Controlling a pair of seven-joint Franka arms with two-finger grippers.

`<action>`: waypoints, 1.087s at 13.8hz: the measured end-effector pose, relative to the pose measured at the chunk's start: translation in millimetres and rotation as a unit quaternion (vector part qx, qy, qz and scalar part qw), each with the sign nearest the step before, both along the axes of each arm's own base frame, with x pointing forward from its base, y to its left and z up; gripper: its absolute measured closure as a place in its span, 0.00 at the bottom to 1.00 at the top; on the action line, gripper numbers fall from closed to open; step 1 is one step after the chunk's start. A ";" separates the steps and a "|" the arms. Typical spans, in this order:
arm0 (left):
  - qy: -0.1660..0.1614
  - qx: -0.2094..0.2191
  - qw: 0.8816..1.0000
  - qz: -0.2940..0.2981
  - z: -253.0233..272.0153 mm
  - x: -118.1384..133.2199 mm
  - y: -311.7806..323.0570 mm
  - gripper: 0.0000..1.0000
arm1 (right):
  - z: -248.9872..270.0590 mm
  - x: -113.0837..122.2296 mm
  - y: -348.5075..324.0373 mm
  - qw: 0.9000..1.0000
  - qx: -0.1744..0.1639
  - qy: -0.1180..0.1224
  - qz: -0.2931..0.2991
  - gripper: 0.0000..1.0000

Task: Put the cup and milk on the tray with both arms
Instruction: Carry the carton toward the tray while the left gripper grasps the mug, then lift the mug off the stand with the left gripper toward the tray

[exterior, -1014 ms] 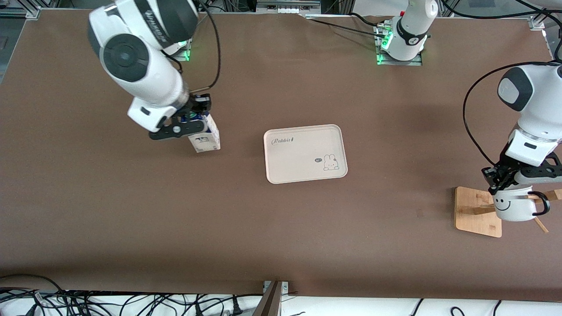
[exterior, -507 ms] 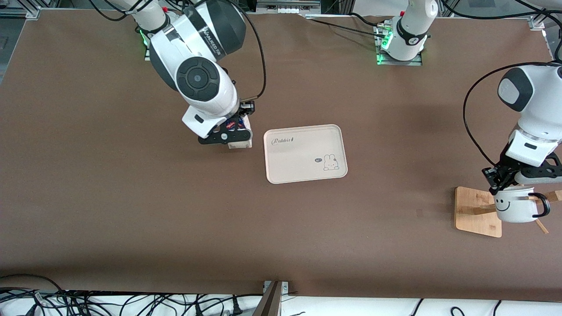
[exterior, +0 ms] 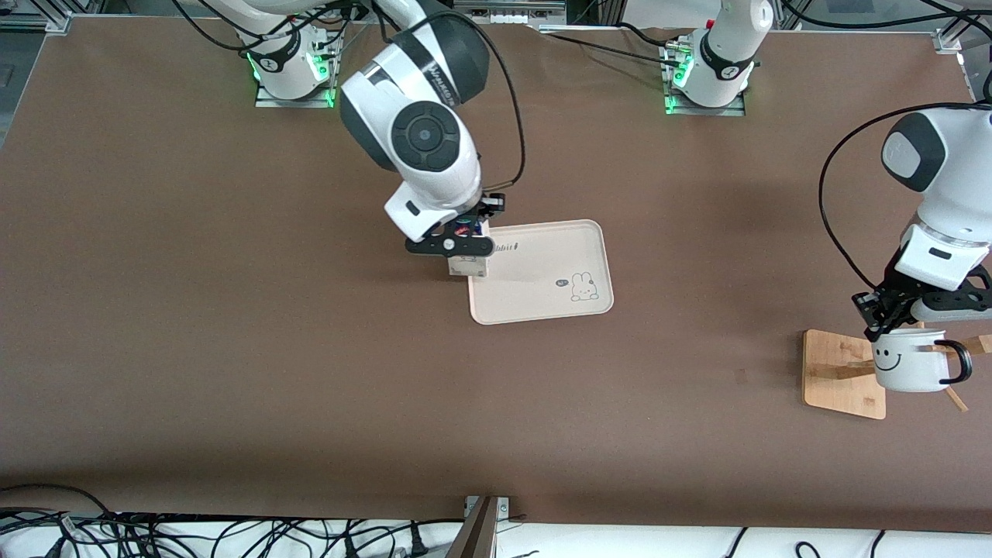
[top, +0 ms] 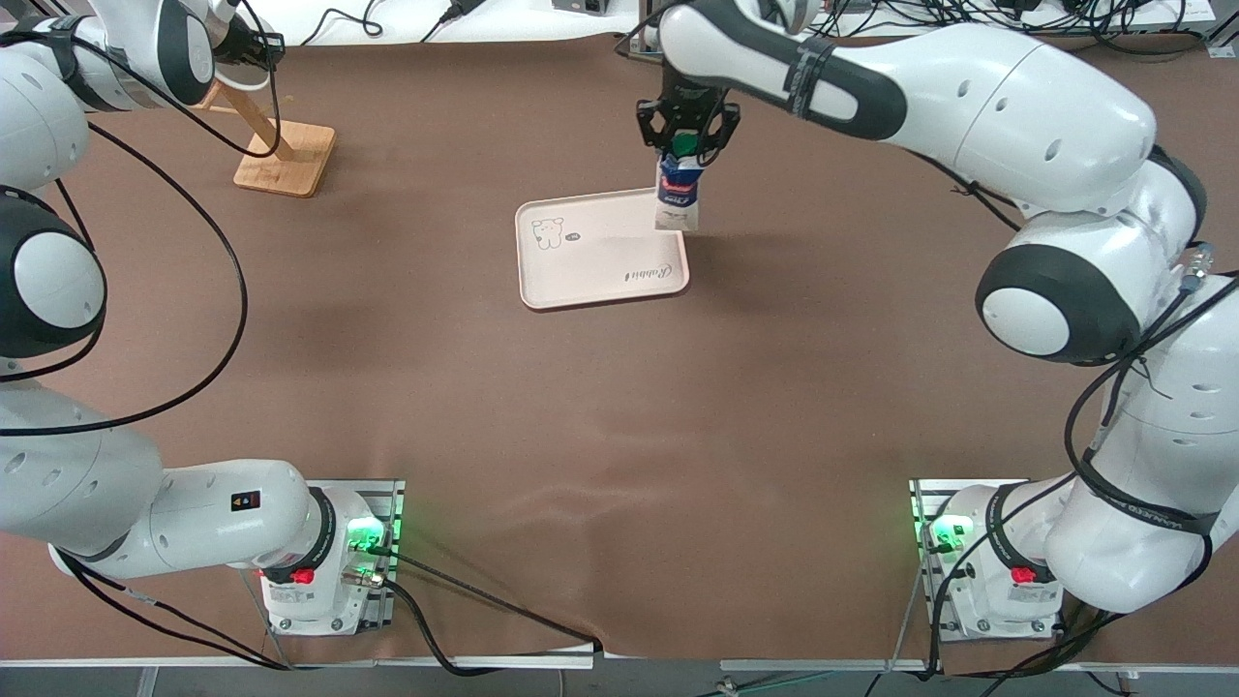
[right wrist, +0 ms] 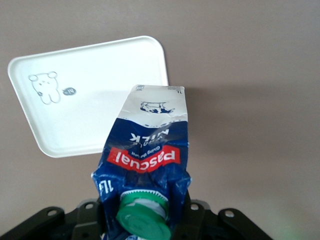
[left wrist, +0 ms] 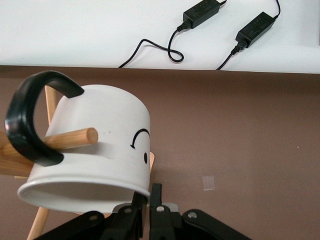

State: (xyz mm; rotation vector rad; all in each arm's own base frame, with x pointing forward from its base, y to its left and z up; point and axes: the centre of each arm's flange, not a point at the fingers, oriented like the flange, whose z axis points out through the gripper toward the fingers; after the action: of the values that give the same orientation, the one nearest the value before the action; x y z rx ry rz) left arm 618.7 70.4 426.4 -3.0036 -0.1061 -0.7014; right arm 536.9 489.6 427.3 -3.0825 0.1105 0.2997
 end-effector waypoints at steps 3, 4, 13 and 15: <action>0.018 -0.003 1.000 -0.002 8.6 -5.6 -6.2 0.93 | -23.9 -3.8 22.9 0.999 0.027 0.006 -0.018 0.48; 0.023 -0.005 1.000 -0.002 10.3 -7.7 -6.9 0.93 | -32.4 -2.5 24.1 0.999 0.029 0.010 -0.016 0.48; 0.023 -0.014 0.999 -0.017 34.2 -15.8 -33.4 0.93 | -53.4 1.6 18.0 0.998 0.027 0.022 0.048 0.48; 0.034 -0.014 0.999 -0.026 36.2 -18.3 -44.5 0.93 | -59.9 4.6 13.3 0.998 0.023 0.025 0.058 0.48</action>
State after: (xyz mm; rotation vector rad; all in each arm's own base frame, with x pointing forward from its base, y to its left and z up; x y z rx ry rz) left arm 600.4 25.9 462.6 -3.0636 -0.0359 -0.6076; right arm 541.4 502.9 367.4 -3.0426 -0.0721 0.3792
